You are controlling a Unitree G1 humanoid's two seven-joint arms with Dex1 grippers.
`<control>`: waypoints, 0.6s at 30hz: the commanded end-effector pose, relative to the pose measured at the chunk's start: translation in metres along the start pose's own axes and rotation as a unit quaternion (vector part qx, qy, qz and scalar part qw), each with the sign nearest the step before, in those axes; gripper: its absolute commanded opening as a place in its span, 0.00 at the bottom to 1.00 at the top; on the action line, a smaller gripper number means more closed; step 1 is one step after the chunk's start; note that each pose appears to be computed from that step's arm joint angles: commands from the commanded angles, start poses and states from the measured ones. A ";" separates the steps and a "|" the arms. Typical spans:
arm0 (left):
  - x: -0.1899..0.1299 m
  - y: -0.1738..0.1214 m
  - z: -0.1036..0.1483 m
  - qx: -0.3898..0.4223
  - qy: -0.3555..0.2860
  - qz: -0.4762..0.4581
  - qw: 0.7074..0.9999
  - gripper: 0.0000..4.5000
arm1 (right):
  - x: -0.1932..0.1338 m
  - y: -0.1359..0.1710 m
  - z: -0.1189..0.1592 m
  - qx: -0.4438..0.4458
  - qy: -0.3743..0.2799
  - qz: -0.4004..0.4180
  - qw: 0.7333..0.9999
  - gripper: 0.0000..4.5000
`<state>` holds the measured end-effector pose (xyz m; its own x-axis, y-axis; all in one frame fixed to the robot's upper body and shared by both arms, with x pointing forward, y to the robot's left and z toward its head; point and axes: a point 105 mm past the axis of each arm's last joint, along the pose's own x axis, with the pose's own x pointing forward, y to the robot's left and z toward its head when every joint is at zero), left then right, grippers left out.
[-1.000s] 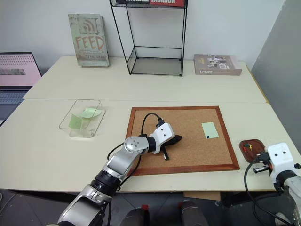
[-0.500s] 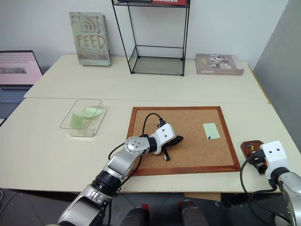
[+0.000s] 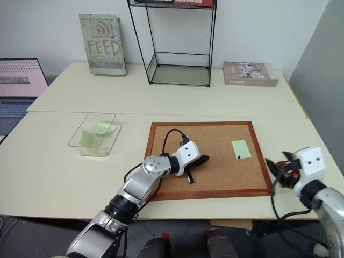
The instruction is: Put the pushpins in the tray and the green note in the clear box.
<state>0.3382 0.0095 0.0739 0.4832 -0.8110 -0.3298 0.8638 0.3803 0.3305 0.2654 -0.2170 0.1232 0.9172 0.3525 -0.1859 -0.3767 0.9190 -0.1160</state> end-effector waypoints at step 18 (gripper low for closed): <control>-0.002 0.000 -0.021 -0.012 0.042 0.010 0.999 0.00 | 0.059 0.011 -0.016 -0.012 -0.006 -0.007 1.000 0.71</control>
<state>0.3377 0.0082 0.0759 0.4836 -0.8134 -0.3233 0.8623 0.3794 0.3353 0.3086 -0.1886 0.0827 0.9122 0.3435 -0.2233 -0.3737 0.9210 -0.1098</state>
